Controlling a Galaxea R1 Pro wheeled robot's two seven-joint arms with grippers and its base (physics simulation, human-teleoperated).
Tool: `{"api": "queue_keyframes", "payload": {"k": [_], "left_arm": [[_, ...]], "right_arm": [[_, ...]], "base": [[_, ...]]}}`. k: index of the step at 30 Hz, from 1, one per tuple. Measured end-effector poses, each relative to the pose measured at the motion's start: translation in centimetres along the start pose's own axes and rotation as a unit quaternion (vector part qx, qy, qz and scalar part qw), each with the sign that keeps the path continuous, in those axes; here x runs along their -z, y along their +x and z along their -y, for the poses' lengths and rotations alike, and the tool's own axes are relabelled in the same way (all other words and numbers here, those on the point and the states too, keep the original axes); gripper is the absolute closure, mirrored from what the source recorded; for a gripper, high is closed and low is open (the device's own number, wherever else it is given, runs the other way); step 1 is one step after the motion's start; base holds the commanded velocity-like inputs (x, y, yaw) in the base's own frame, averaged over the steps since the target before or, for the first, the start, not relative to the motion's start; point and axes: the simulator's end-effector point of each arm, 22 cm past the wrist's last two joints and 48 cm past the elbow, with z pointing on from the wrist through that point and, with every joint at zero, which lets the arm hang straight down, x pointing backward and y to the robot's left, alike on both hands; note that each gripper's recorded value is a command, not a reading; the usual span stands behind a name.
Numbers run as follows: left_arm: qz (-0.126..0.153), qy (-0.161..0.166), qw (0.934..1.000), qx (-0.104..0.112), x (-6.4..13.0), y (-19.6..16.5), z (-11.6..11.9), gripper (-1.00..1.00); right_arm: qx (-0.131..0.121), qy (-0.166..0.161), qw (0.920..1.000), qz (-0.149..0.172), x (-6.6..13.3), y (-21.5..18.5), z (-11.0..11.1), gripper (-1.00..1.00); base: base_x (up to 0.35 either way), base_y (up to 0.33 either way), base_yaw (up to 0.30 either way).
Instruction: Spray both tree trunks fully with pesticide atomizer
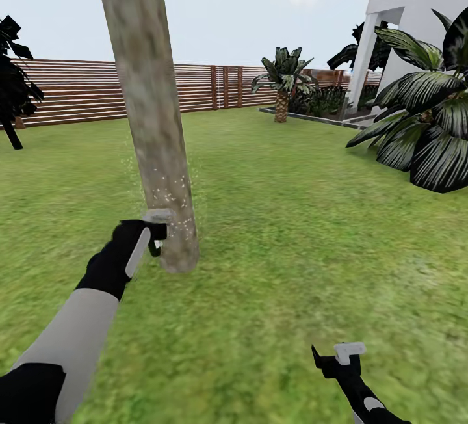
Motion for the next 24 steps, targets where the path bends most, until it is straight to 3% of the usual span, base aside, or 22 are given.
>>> {"api": "queue_keyframes", "payload": {"k": [3,5,7,10,11,12,13,14,15,20,24], "left_arm": [[0.009,-0.022,0.9997,-0.001,0.3,-0.9,-3.4,1.0],[0.012,-0.02,0.9997,0.001,0.4,-1.2,-3.6,1.0],[0.019,-0.013,0.9997,0.0,1.0,-1.9,-2.7,1.0],[0.025,0.028,0.9993,-0.002,3.8,-4.1,2.2,1.0],[0.027,0.024,0.9993,-0.006,4.5,-4.9,2.0,1.0],[0.027,0.019,0.9994,-0.006,4.5,-5.0,1.5,1.0],[0.026,0.007,0.9995,0.017,4.3,-5.2,-1.9,1.0],[0.026,-0.039,0.9989,0.005,4.2,-5.2,-5.9,1.0],[0.026,-0.03,0.9991,0.019,4.2,-5.2,-6.2,1.0],[0.012,-0.034,0.9991,0.02,3.5,-3.1,-7.2,1.0],[-0.032,-0.035,0.9987,0.015,1.5,4.9,-6.9,1.0]], "right_arm": [[0.0,0.0,1.0,0.0,0.0,0.0,0.0,-1.0],[0.0,0.0,1.0,0.0,0.0,0.0,0.0,-1.0],[0.0,0.0,1.0,0.0,0.0,0.0,0.0,-1.0],[0.0,0.0,1.0,0.0,0.0,0.0,0.0,-1.0],[0.0,0.0,1.0,0.0,0.0,0.0,0.0,-1.0],[0.0,0.0,1.0,0.0,0.0,0.0,0.0,-1.0],[0.0,0.0,1.0,0.0,0.0,0.0,0.0,-1.0],[0.0,0.0,1.0,0.0,0.0,0.0,0.0,-1.0],[0.0,0.0,1.0,0.0,0.0,0.0,0.0,-1.0],[0.0,0.0,1.0,0.0,0.0,0.0,0.0,-1.0],[0.0,0.0,1.0,0.0,0.0,0.0,-0.1,-1.0]], "base": [[0.0,0.0,0.0],[0.0,0.0,0.0],[0.0,0.0,0.0],[0.0,0.0,0.0],[0.0,0.0,0.0],[0.0,0.0,0.0],[0.0,0.0,0.0],[0.0,0.0,0.0],[0.0,0.0,0.0],[0.0,0.0,0.0],[-0.11,0.039,0.0]]}}
